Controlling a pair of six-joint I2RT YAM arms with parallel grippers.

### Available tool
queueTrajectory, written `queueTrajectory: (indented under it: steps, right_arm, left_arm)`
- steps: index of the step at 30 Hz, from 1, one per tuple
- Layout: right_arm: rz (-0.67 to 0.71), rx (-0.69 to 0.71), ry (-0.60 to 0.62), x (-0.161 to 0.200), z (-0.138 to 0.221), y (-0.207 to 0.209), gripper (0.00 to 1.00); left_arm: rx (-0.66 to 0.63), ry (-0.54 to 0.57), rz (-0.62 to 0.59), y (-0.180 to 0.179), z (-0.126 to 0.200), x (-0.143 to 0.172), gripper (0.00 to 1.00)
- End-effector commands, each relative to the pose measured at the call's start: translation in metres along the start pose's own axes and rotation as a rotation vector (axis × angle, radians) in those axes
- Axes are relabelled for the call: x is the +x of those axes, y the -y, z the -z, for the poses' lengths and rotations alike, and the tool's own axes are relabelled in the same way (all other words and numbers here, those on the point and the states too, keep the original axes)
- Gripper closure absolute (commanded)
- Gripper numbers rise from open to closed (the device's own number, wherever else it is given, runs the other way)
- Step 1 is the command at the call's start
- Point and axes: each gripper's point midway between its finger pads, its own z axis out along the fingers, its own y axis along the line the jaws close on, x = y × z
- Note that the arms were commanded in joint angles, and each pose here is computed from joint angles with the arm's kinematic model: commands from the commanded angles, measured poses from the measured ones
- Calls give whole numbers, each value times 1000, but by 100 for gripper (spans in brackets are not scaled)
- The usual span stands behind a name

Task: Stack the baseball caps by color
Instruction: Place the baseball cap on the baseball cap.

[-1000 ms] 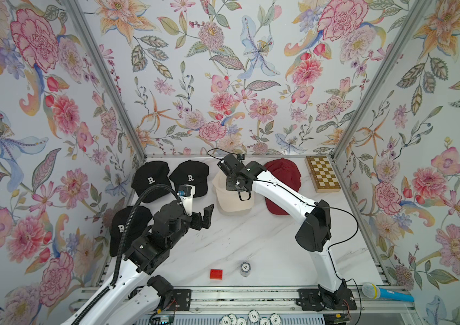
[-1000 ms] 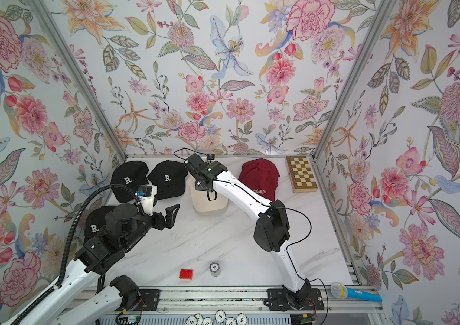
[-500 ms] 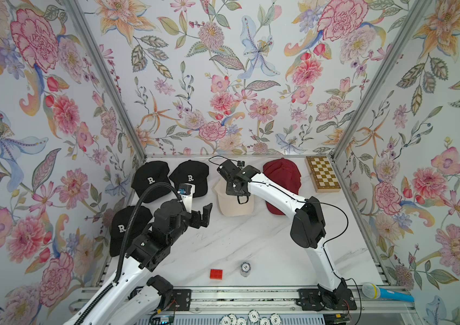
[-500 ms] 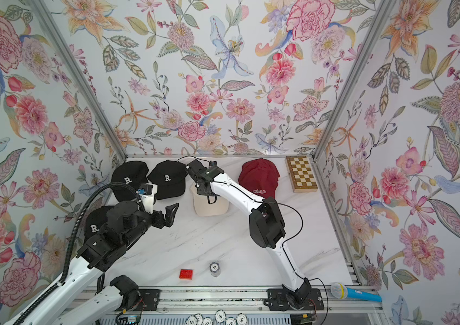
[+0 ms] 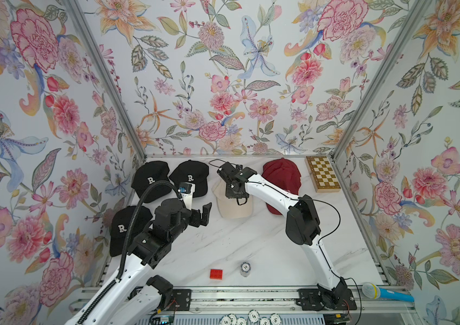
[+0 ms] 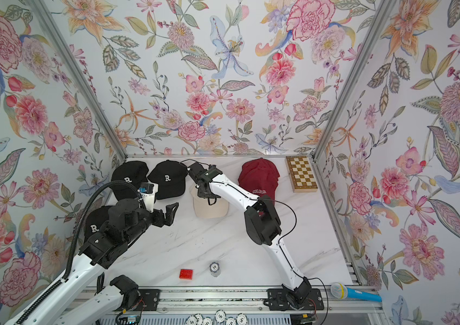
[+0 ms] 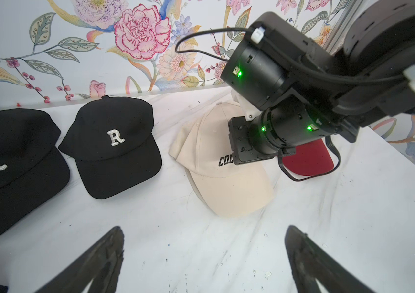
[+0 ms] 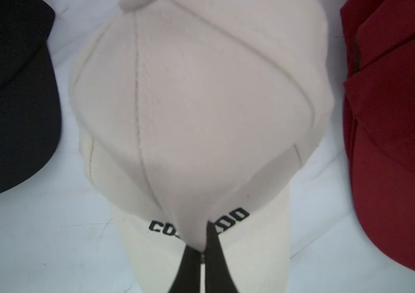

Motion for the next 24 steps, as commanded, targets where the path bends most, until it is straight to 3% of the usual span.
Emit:
queueTrajectory:
  steps: [1, 14, 24]
  right_arm:
    - [13, -7, -26, 1, -11, -1, 100]
    - [14, 31, -74, 3, -41, 17, 100]
    - [37, 43, -51, -25, -49, 44, 100]
  left_arm:
    - [7, 24, -6, -1, 2, -8, 0]
    - [-6, 23, -2, -5, -3, -10, 0]
    - [-11, 24, -11, -6, -11, -16, 0]
